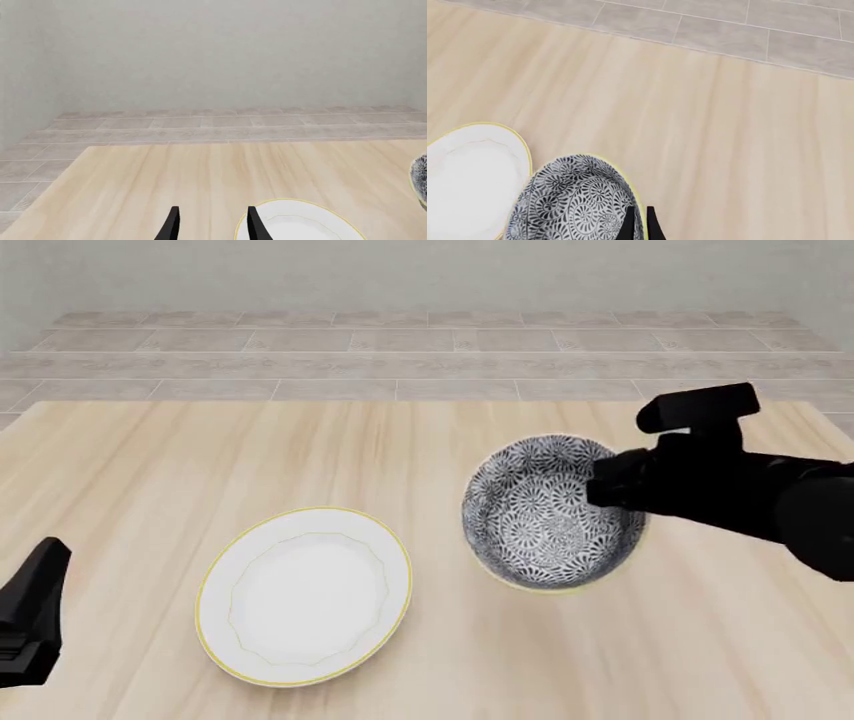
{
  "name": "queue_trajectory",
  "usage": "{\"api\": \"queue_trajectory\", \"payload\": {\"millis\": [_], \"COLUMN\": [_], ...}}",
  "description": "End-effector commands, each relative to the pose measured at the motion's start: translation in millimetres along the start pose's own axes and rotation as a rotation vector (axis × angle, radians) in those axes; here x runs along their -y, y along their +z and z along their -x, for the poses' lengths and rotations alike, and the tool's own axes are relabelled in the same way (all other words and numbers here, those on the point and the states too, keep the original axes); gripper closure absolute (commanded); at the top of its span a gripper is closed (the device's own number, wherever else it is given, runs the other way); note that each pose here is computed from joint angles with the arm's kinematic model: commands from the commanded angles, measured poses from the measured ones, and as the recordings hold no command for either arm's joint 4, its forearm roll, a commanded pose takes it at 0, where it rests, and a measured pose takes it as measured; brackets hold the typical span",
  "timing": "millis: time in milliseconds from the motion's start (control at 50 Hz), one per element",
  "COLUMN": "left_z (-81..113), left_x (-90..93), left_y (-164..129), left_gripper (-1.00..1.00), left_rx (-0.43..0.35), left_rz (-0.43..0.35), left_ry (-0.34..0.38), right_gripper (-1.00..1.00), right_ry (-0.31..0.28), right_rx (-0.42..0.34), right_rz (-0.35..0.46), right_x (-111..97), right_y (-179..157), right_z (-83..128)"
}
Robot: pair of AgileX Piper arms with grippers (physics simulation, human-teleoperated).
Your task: Put the bowl on the plate.
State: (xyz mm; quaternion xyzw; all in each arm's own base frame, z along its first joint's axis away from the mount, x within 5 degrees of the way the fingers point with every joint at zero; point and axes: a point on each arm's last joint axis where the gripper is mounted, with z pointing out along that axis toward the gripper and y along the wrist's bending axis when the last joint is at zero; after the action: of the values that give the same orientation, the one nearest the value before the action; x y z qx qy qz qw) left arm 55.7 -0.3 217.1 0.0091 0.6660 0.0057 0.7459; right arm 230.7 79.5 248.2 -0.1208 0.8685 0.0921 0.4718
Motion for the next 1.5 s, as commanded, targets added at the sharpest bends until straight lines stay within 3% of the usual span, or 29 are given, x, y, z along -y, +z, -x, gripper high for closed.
{"api": "queue_trajectory", "payload": {"millis": [20,480,840,1500], "left_z": [0.2,0.3,0.2,1.2], "left_x": [0.1,0.1,0.1,0.0], "left_y": [0.0,0.0,0.0,0.0], "left_gripper": [-1.0,-1.0,-1.0,-1.0], "left_rx": [0.002,0.003,0.003,0.014], "left_rz": [-0.001,-0.002,-0.002,-0.001], "left_ry": [0.0,-0.001,0.001,0.008], "right_gripper": [1.0,1.0,1.0,1.0], "right_ry": [0.051,0.104,0.101,0.135], "right_rx": [-0.006,-0.041,-0.023,-0.043], "right_rz": [0.035,0.117,0.156,0.241], "right_x": [-11.8,-41.4,-56.1,-94.4], "right_y": [-0.2,6.6,9.4,27.9], "right_z": [22.5,35.7,52.5,64.7]}}
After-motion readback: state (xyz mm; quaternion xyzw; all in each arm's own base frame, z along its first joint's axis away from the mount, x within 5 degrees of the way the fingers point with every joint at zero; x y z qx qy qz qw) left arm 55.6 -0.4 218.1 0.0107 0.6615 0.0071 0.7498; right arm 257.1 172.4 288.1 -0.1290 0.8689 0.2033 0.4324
